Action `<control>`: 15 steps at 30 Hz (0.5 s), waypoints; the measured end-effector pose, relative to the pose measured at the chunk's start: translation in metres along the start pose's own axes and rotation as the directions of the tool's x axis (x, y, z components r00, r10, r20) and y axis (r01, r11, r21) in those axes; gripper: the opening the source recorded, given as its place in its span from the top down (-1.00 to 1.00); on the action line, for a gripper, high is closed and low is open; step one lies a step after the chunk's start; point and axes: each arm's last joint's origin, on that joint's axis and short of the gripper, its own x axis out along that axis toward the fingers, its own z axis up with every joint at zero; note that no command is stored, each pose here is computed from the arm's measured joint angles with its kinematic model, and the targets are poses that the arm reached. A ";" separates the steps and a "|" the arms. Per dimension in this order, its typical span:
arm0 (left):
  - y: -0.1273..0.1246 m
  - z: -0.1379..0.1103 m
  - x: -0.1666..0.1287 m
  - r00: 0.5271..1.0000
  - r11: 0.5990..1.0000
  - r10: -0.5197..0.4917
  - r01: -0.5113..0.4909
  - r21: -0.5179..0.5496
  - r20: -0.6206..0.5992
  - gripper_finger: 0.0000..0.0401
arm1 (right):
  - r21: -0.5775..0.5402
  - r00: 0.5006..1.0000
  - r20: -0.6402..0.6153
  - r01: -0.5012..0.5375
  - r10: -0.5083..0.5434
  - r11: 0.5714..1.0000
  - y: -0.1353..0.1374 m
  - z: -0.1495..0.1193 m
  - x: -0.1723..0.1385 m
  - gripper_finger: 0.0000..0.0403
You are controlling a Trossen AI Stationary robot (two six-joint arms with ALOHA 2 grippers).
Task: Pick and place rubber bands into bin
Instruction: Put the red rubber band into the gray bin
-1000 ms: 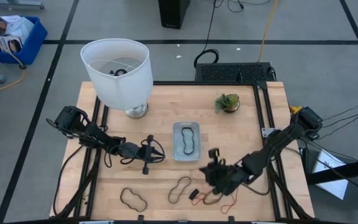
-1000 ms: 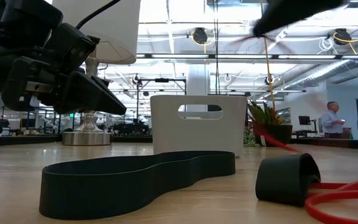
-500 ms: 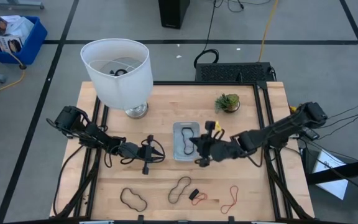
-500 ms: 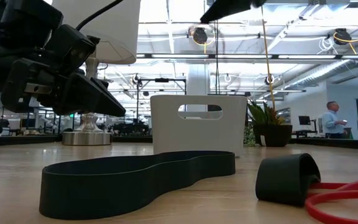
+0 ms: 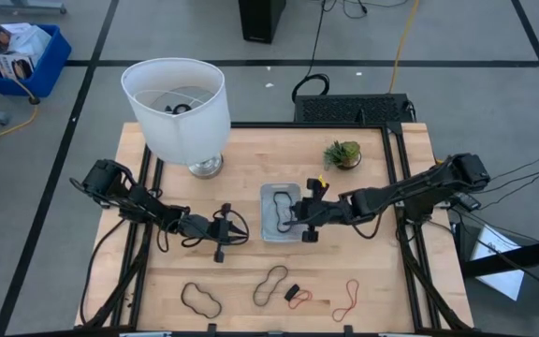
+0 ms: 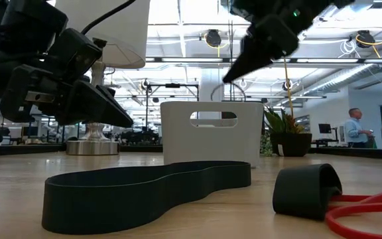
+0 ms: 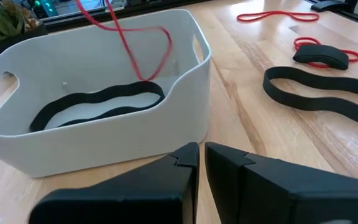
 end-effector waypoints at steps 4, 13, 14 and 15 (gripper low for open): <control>0.000 0.000 0.000 1.000 1.000 0.001 -0.001 0.000 -0.001 0.82 | 0.002 1.000 -0.026 0.003 -0.003 1.000 0.000 -0.010 0.004 1.00; 0.000 0.000 0.000 1.000 1.000 0.002 -0.002 0.001 -0.001 0.82 | -0.004 0.996 0.043 -0.074 0.074 0.997 0.002 -0.005 0.004 0.90; 0.000 0.000 0.000 1.000 1.000 0.002 -0.002 0.001 -0.003 0.82 | 0.000 0.996 0.057 -0.075 0.075 0.997 0.002 -0.003 0.004 0.86; 0.000 0.000 0.000 1.000 1.000 0.001 -0.001 0.001 -0.004 0.82 | 0.004 0.995 0.067 -0.076 0.075 0.997 0.002 -0.002 0.004 0.81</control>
